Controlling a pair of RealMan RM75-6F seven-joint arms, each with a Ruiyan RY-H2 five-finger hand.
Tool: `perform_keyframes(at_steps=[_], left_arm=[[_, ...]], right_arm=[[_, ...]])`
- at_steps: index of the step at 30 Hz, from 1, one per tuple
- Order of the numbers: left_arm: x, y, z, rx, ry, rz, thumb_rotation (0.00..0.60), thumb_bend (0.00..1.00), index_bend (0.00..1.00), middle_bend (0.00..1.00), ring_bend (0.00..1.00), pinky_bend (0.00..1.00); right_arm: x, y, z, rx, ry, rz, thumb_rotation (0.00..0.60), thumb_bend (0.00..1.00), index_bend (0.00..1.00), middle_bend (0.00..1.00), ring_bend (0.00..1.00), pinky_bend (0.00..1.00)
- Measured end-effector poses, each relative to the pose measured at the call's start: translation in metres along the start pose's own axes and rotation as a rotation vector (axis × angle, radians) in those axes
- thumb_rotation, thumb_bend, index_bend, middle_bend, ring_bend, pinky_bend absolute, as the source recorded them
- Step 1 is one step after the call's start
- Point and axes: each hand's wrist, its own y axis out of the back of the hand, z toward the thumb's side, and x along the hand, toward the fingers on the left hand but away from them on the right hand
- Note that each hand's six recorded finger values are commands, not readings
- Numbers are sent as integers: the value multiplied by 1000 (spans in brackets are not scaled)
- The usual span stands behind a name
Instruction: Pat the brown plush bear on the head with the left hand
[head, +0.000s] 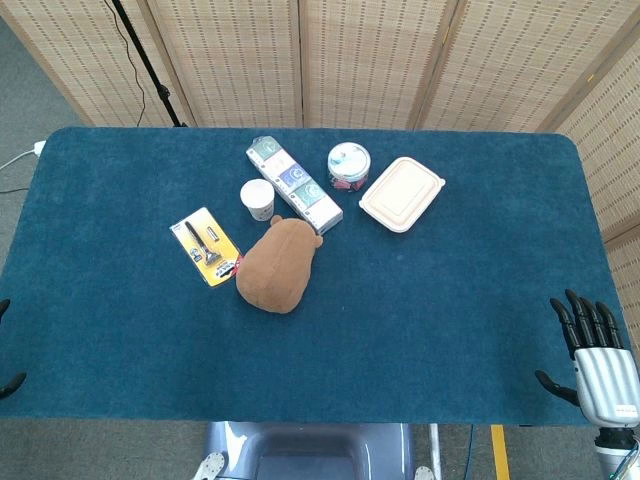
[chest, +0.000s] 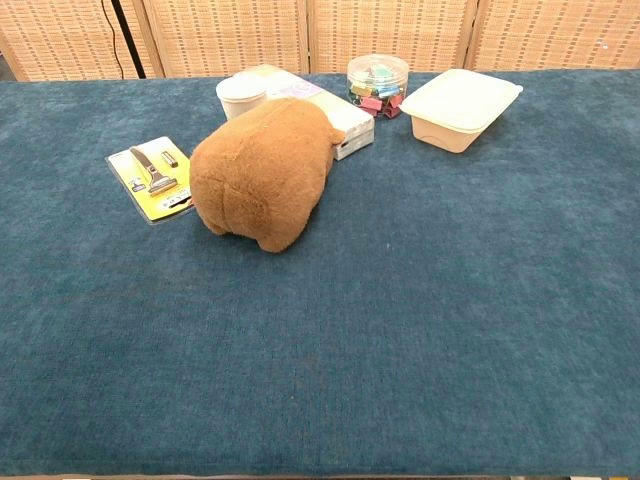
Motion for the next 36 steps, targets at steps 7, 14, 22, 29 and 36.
perform_keyframes(at_steps=[7, 14, 22, 29, 36], left_arm=[[0, 0, 0, -7, 1, -11, 600, 0, 0, 0, 0, 0], [3, -7, 4, 19, -34, -53, 600, 0, 0, 0, 0, 0], [27, -21, 21, -19, -155, -112, 462, 0, 0, 0, 0, 0], [49, -28, 37, -149, -244, -122, 189, 0, 0, 0, 0, 0], [56, -15, 53, -146, -264, -63, 157, 0, 0, 0, 0, 0]], right_arm=[[0, -1, 0, -9, -6, 11, 600, 0, 0, 0, 0, 0], [-1, -4, -2, -15, -21, 25, 600, 0, 0, 0, 0, 0], [-3, -4, -4, -15, -33, 27, 600, 0, 0, 0, 0, 0], [-4, -3, -8, -10, -46, 26, 600, 0, 0, 0, 0, 0], [-3, -5, -8, -5, -45, 31, 600, 0, 0, 0, 0, 0]])
